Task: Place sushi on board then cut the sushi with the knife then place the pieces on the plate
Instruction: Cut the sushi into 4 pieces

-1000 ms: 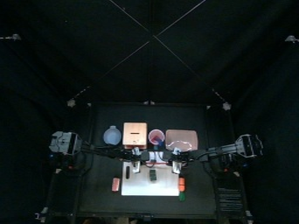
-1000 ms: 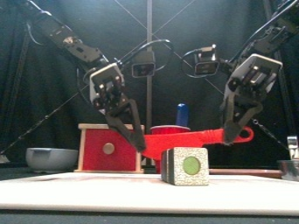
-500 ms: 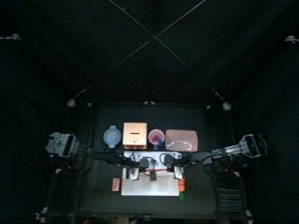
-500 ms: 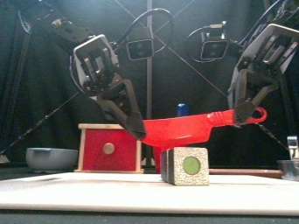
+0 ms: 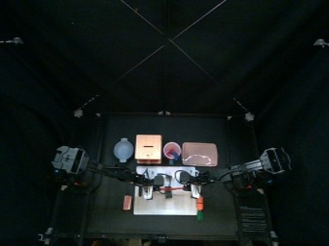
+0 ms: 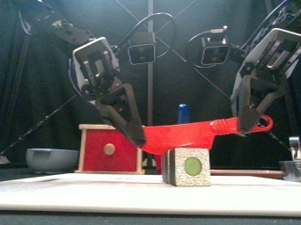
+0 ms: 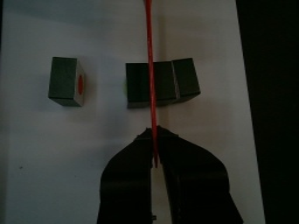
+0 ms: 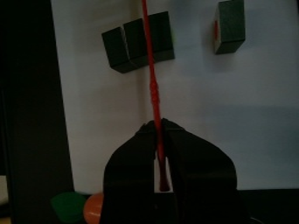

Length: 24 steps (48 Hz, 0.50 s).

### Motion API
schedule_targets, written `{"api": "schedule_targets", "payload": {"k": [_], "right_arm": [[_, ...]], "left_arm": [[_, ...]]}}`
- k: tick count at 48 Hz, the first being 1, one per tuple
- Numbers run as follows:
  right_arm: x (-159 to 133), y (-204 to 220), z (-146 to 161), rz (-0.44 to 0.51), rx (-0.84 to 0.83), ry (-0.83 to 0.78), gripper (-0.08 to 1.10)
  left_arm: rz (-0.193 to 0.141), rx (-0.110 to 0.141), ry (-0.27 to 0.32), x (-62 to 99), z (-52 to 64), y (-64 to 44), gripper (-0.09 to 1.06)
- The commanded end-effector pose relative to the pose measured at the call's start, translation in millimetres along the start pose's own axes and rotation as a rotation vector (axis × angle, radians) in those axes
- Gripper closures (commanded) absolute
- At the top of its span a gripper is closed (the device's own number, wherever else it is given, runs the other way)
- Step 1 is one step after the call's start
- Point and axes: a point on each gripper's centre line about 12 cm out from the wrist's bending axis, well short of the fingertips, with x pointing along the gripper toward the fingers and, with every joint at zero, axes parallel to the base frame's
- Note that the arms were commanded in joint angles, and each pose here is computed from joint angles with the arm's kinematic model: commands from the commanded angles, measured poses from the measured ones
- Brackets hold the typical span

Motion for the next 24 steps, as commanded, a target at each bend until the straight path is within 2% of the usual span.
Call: {"api": "schedule_targets", "payload": {"k": [1,11,24], "right_arm": [[-1.8,2.4,5.4,0.007,0.004,-0.017,0.62],[12.1,-1.9,-4.4,-0.008,0.011,0.018,0.62],[20.4,-3.8,-7.0,-0.012,0.022,0.016,0.62]], "left_arm": [[-0.005,-0.002,-0.015,1.0,7.0,-2.6,0.53],[0.004,-0.007,0.012,11.1,0.6,1.4,0.53],[0.007,-0.007,0.019,13.4,-1.4,2.5,0.53]]}}
